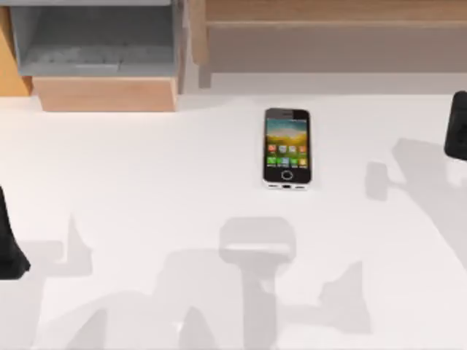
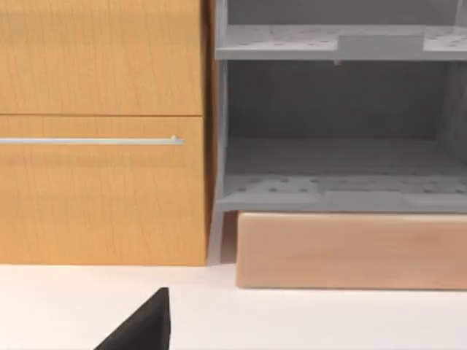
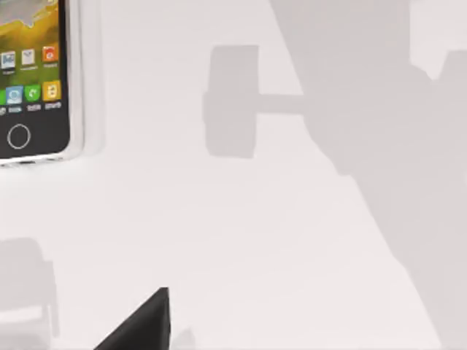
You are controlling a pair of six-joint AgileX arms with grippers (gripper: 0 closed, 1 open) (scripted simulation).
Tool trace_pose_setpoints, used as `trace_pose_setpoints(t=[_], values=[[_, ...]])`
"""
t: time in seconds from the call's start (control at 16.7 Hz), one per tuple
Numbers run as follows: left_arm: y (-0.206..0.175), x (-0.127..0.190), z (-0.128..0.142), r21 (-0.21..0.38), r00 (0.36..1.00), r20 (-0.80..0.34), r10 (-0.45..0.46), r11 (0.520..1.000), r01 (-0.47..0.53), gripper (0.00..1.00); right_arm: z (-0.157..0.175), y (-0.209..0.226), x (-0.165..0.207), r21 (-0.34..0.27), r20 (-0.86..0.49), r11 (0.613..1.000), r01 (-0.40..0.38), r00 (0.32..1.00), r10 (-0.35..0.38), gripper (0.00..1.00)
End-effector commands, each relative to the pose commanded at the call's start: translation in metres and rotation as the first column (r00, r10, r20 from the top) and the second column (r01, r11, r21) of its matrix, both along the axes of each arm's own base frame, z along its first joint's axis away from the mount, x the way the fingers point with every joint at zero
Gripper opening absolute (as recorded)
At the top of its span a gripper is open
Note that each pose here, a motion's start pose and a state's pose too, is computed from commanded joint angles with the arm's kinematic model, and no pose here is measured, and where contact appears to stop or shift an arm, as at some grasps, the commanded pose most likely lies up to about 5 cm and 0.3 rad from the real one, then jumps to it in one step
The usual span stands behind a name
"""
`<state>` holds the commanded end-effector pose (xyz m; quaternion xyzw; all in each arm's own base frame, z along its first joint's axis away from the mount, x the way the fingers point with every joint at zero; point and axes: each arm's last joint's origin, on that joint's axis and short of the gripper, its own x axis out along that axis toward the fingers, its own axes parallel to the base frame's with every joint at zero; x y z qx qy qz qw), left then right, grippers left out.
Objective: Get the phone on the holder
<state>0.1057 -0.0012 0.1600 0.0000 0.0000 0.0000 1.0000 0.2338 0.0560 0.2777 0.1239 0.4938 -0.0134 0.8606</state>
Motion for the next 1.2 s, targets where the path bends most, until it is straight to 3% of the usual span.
trace_pose_setpoints(t=[0.24, 0.48, 0.78, 1.2], values=[[0.000, 0.000, 0.000, 0.000, 1.000, 0.000, 0.000, 1.000, 0.000, 1.00, -0.015, 0.048, 0.085, -0.083, -0.326, 0.997, -0.003, 0.945, -0.025, 1.00], [0.000, 0.000, 0.000, 0.000, 1.000, 0.000, 0.000, 1.000, 0.000, 1.00, -0.057, 0.104, 0.155, -0.160, -0.495, 0.986, -0.049, 0.868, -0.037, 1.00], [0.000, 0.000, 0.000, 0.000, 1.000, 0.000, 0.000, 1.000, 0.000, 1.00, -0.098, 0.163, 0.203, -0.168, -0.504, 0.980, -0.107, 0.864, 0.008, 1.00], [0.000, 0.000, 0.000, 0.000, 1.000, 0.000, 0.000, 1.000, 0.000, 1.00, -0.104, 0.198, 0.219, -0.115, -0.407, 0.984, -0.139, 0.910, 0.081, 1.00]])
